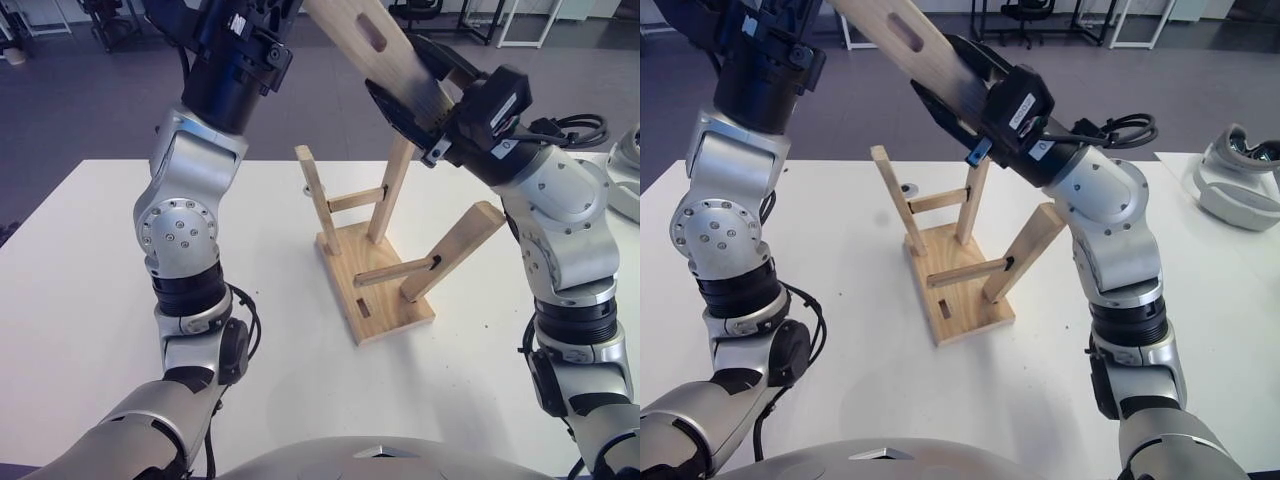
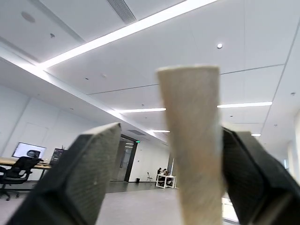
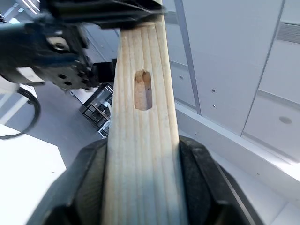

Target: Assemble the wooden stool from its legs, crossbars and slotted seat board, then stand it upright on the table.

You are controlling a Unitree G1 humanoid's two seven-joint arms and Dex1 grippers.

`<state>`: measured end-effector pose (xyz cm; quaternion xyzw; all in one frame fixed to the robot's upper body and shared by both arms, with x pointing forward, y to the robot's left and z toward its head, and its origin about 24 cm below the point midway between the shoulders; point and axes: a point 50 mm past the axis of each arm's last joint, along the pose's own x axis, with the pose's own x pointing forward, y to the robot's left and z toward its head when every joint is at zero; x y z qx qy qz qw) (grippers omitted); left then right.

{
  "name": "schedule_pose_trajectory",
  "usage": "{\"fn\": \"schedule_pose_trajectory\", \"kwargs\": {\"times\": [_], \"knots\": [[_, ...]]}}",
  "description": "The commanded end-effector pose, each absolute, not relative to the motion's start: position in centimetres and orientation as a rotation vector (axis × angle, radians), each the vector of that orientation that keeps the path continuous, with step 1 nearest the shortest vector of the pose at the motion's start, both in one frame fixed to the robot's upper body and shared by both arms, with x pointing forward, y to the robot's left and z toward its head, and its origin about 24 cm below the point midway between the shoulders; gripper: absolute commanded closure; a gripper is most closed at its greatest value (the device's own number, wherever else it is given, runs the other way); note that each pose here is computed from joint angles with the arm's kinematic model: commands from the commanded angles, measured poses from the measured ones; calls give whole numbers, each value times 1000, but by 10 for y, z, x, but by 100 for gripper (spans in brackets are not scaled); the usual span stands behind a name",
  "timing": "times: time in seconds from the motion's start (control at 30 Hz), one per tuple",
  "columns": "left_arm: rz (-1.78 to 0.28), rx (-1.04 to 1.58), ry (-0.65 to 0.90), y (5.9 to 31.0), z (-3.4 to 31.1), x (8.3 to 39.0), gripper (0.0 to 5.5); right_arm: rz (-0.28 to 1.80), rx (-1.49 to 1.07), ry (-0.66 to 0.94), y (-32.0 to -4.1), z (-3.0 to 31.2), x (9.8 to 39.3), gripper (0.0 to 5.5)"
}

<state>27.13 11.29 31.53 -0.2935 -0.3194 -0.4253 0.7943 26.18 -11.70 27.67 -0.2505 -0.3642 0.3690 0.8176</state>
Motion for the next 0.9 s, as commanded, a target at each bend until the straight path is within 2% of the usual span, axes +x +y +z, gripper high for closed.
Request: {"fn": "schedule_pose_trajectory", "kwargs": {"times": [0.03, 0.33, 0.5, 0.53, 0.63, 0.7, 0.8, 0.83, 0.9], "knots": [[-951, -624, -665, 108, 315, 266, 285, 780, -569, -787, -117, 278, 263, 344], [-960, -666, -621, 112, 307, 260, 436, 786, -628, -819, -118, 278, 262, 344], [-965, -688, -606, 113, 303, 260, 439, 789, -648, -832, -118, 279, 261, 344], [-962, -692, -606, 114, 303, 260, 440, 798, -659, -823, -118, 278, 262, 304], [-918, -672, -617, 127, 304, 261, 441, 795, -656, -796, -121, 275, 261, 251], [-859, -635, -622, 148, 302, 259, 441, 738, -560, -755, -138, 277, 263, 221], [-788, -571, -574, 176, 283, 245, 441, 551, -337, -598, -197, 269, 272, 220], [-776, -550, -547, 181, 275, 239, 441, 503, -287, -528, -215, 259, 274, 220], [-742, -494, -459, 186, 251, 225, 441, 428, -287, -266, -244, 208, 279, 220]]}}
